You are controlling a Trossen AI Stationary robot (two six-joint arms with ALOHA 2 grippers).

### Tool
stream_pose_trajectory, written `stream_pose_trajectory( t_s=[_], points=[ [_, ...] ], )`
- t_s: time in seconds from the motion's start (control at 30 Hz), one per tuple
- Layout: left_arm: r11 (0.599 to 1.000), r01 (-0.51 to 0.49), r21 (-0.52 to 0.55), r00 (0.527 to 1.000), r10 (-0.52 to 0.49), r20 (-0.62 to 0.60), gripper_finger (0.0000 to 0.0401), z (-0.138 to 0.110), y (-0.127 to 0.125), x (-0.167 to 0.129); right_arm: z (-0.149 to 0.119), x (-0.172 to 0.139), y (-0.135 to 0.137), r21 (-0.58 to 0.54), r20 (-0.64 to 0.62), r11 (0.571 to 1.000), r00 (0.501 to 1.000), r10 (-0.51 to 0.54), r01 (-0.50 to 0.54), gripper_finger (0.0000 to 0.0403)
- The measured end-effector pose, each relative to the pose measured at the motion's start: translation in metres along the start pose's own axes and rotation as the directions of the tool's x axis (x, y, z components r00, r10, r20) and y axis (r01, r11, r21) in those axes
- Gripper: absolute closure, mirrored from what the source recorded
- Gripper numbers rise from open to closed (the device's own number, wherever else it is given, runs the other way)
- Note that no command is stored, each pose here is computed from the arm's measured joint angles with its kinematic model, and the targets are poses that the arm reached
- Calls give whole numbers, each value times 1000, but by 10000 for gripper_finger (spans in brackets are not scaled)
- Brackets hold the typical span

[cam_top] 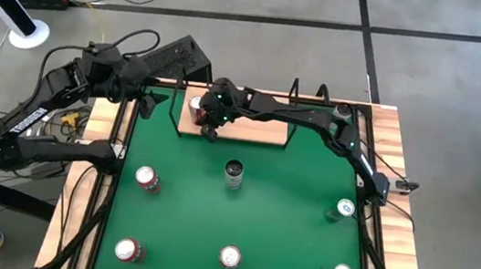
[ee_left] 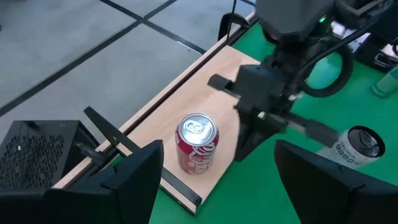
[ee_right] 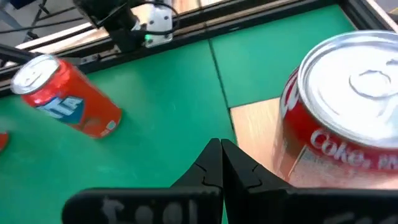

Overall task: Place canned beverage on shelf
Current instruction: Put the top red-white soda can on the shelf

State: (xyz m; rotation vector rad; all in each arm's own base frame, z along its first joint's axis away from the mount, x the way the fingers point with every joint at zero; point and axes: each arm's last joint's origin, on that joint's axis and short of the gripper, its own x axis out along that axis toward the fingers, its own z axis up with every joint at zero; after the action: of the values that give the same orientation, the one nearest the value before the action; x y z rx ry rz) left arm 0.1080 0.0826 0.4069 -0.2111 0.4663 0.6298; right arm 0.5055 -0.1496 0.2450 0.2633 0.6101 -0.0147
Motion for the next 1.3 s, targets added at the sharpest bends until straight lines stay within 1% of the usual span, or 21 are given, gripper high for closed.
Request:
stream_pose_trajectory(
  t_s=[0.23,0.3,0.4,0.67,0.8,0.93,1.03,1.2,1.3],
  points=[
    [1000,-7,3,1000,7,-21,113,-1,0,2,-4,9,-10,23,-59,999,998,-38,40,386],
    [1000,-7,4,1000,7,-23,113,-1,0,2,-3,8,-12,22,-49,998,997,-52,53,386],
    [1000,-7,13,1000,8,-30,113,-2,0,2,-2,7,-17,19,-34,995,995,-99,99,386],
    [1000,-7,22,999,8,-38,113,-3,0,2,5,1,-34,30,28,989,989,-145,145,386],
    [1000,-7,22,999,8,-39,113,-3,0,2,9,-2,-41,56,68,986,985,-159,156,386],
    [1000,-8,21,999,9,-44,113,-3,0,2,7,-3,-45,81,49,984,985,-166,161,386],
    [1000,-8,21,999,9,-46,113,-3,0,2,5,-1,-41,83,30,984,987,-158,156,386],
    [1000,-9,6,999,9,-49,113,-4,0,2,6,4,-25,57,43,991,991,-124,121,386],
    [1000,-9,-1,998,9,-57,113,-4,0,2,6,7,-18,35,51,990,989,-139,137,387]
  ],
)
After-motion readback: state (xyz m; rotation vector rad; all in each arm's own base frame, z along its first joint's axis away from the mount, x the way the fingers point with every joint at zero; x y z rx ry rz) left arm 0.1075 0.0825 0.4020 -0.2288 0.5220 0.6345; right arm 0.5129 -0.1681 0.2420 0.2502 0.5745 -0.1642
